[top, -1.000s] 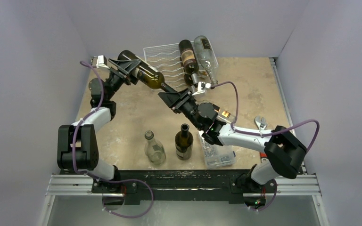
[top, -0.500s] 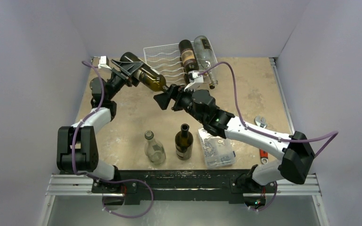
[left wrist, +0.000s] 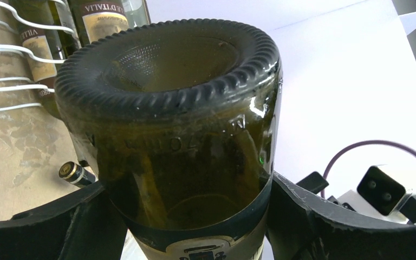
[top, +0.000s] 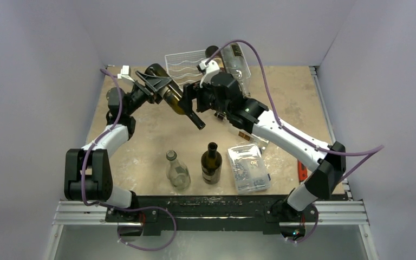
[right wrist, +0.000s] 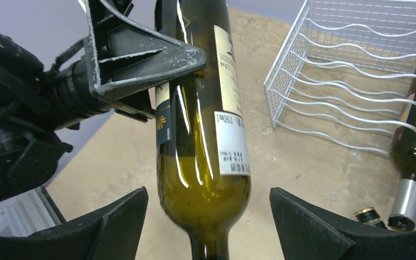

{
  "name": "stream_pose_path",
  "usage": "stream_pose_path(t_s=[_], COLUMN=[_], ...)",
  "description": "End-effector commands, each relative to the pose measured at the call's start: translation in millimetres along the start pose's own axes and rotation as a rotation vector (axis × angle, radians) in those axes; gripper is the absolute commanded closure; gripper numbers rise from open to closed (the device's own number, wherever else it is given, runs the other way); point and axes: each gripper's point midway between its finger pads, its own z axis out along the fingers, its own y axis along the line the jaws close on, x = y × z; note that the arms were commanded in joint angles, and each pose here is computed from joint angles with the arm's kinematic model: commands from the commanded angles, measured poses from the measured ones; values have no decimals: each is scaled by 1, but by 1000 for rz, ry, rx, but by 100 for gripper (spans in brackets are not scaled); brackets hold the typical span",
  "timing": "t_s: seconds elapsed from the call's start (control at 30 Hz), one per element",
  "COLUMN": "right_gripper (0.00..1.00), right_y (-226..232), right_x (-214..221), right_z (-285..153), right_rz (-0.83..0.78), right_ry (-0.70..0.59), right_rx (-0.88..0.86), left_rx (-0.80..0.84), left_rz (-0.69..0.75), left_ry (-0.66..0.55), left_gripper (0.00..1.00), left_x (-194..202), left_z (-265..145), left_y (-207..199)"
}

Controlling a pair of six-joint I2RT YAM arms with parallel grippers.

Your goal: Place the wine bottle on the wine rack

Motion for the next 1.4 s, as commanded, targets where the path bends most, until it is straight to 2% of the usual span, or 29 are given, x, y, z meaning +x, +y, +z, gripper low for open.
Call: stream_pose_path(t_s=[0.0, 0.07, 0.23, 0.37, 0.7, 0.73, 0.9, 0.93, 1.0, 1.03, 1.1, 1.27, 1.37], right_gripper=[16, 19, 18, 20, 32, 39, 92, 100, 100, 100, 100, 100, 100], right_y=[-3, -5, -10, -9, -7, -7, -4, -4, -3, 0, 6, 4, 2], right_x=[23, 33, 50, 53, 58, 58, 54, 50, 46, 41, 29, 15, 7], right_z=[3, 8, 12, 16, 32, 33, 39, 39, 38, 36, 32, 30, 25], right_rz=[-143, -178, -200, -213, -199, -202, -178, -171, -143, -124, -80, -27, 6], right_ry=[179, 230, 289, 279, 260, 256, 215, 196, 148, 113, 52, -6, -32], right_rx=[-12, -14, -8, -21, -31, -34, -42, -40, -39, -53, -74, -50, -46], left_rx=[169, 168, 162, 168, 146, 149, 120, 113, 89, 72, 31, 2, -47], left_rz=[145, 147, 142, 143, 143, 142, 150, 146, 145, 153, 160, 160, 170], left_ry=[-12, -10, -8, -3, 12, 17, 38, 46, 61, 73, 90, 101, 133], left_gripper=[100, 100, 100, 100, 100, 100, 100, 100, 100, 97, 77, 37, 26], left_x=[-4, -4, -4, -3, -1, 0, 3, 3, 4, 5, 4, 5, 7], left_z=[0, 0, 0, 0, 3, 3, 6, 7, 8, 8, 9, 6, 5], left_y=[-70, -70, -68, -70, -66, -67, -63, -63, -59, -56, -48, -44, -42])
